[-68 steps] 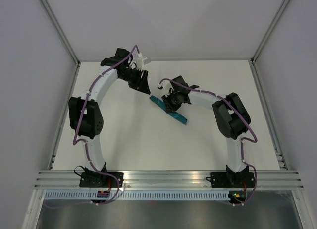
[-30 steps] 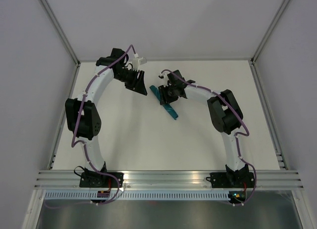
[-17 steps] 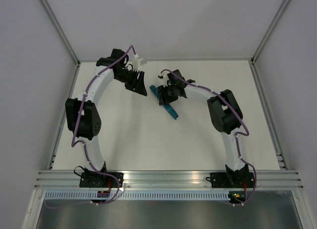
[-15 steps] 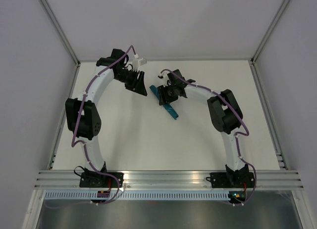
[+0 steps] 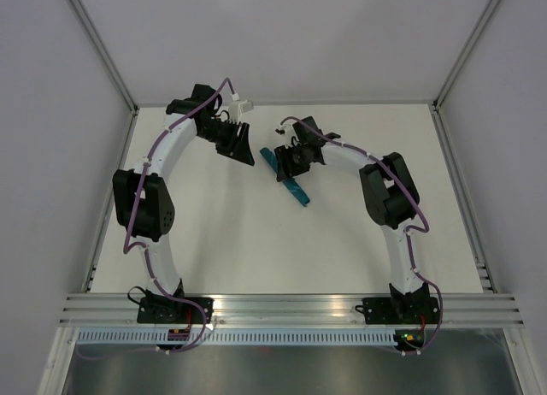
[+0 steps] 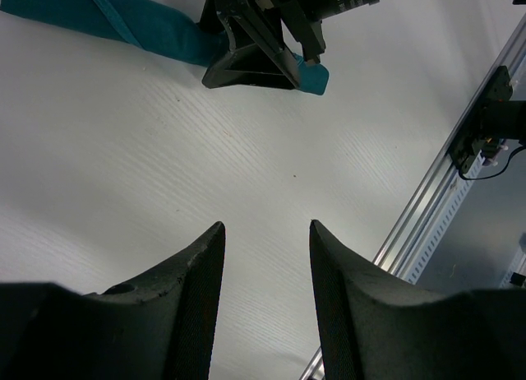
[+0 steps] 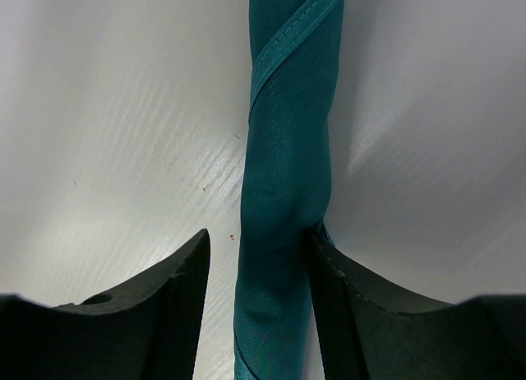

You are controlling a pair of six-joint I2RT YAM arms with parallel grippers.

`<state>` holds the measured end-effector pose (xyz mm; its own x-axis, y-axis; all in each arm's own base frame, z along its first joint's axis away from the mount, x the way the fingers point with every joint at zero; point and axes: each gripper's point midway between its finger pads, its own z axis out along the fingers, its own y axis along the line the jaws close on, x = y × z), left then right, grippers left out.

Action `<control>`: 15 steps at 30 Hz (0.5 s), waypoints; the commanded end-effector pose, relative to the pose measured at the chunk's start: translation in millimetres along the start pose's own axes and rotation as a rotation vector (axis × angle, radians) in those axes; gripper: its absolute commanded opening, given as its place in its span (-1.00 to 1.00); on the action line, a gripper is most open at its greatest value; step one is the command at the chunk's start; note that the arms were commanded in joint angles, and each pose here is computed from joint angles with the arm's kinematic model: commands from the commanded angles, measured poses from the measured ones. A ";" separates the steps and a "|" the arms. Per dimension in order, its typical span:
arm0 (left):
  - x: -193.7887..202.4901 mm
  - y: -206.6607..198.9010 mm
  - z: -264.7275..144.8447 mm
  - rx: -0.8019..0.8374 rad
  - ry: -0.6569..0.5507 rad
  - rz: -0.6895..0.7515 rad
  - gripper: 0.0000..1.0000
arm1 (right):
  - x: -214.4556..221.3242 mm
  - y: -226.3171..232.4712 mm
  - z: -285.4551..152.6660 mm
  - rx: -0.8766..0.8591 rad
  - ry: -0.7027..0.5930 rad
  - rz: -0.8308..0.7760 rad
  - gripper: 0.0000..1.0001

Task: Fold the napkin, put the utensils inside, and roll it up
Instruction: Roll the napkin at the center of the board.

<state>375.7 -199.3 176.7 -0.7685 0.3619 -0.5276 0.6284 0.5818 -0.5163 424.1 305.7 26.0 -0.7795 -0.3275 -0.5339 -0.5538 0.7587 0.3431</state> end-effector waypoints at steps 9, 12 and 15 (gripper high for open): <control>-1.3 -7.3 -4.1 0.029 -0.005 0.032 0.02 | 12.1 -16.4 -5.2 0.029 0.100 0.066 0.28; -1.3 -7.2 -4.0 0.030 -0.003 0.030 0.02 | 0.3 -13.7 -11.1 0.015 0.082 0.073 0.33; -1.5 -7.9 -2.9 0.036 -0.001 0.027 0.02 | -7.2 -20.2 -14.6 0.010 0.074 0.090 0.35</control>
<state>372.8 -199.6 176.4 -0.7703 0.3666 -0.5218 0.6285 0.5748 -0.5240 431.0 294.8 31.8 -0.8145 -0.3241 -0.4812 -0.5241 0.7667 0.3708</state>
